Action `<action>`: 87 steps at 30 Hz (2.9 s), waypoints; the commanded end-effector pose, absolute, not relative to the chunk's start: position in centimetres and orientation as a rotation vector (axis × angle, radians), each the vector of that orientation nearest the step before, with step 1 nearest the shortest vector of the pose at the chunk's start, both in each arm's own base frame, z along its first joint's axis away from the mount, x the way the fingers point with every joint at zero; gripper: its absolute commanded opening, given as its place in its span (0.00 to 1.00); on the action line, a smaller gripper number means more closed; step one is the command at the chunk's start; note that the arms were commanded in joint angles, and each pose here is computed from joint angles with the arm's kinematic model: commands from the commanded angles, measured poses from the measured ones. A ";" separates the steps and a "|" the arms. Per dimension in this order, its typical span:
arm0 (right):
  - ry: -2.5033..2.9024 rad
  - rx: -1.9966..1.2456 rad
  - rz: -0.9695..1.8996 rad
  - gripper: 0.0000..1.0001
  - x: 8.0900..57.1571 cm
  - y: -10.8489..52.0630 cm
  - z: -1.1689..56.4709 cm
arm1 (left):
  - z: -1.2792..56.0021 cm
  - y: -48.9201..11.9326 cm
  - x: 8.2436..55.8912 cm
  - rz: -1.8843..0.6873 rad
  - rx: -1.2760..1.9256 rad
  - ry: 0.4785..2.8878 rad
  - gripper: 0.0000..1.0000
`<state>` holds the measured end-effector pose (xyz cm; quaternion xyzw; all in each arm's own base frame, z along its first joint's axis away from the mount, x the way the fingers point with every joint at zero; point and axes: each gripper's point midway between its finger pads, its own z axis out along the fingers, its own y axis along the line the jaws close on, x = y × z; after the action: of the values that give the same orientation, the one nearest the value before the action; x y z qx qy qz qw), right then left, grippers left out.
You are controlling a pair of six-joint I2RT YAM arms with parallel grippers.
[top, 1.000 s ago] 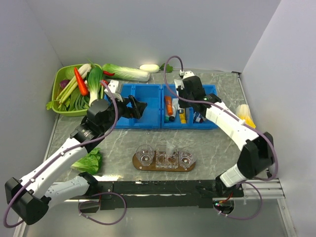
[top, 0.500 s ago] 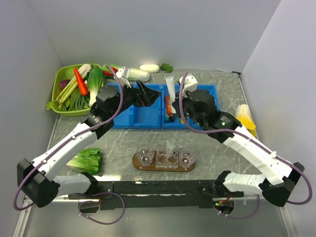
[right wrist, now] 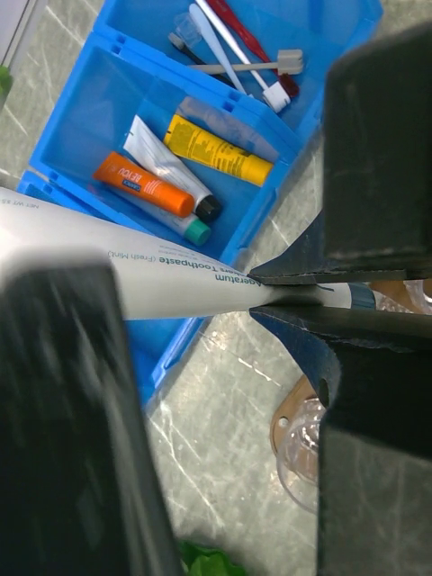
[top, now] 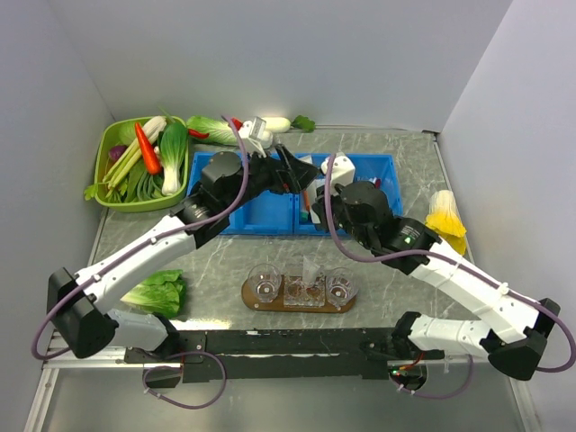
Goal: Prepare toiletry sets of a toothbrush and toothpaste on the tray
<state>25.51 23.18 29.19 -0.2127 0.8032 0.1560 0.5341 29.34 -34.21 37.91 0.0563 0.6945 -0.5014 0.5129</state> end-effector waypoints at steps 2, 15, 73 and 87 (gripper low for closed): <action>1.828 -0.460 0.421 0.00 24.6 22.9 31.9 | 39.0 -34.4 30.6 -1.160 0.085 1.657 0.86; 1.861 -0.498 0.352 0.01 24.2 23.4 30.8 | 38.7 -35.0 30.5 -1.154 0.095 1.673 0.44; 1.695 -0.765 1.276 0.70 15.9 30.5 31.2 | 40.0 -31.7 18.7 -1.573 0.856 1.311 0.01; 1.696 -0.753 1.272 0.35 16.2 30.6 31.1 | 40.0 -31.6 18.3 -1.582 0.873 1.302 0.01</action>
<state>16.18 30.06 29.98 -0.2985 0.7001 0.4973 0.4166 19.41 -32.27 38.05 0.3314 0.5602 -0.6345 0.4168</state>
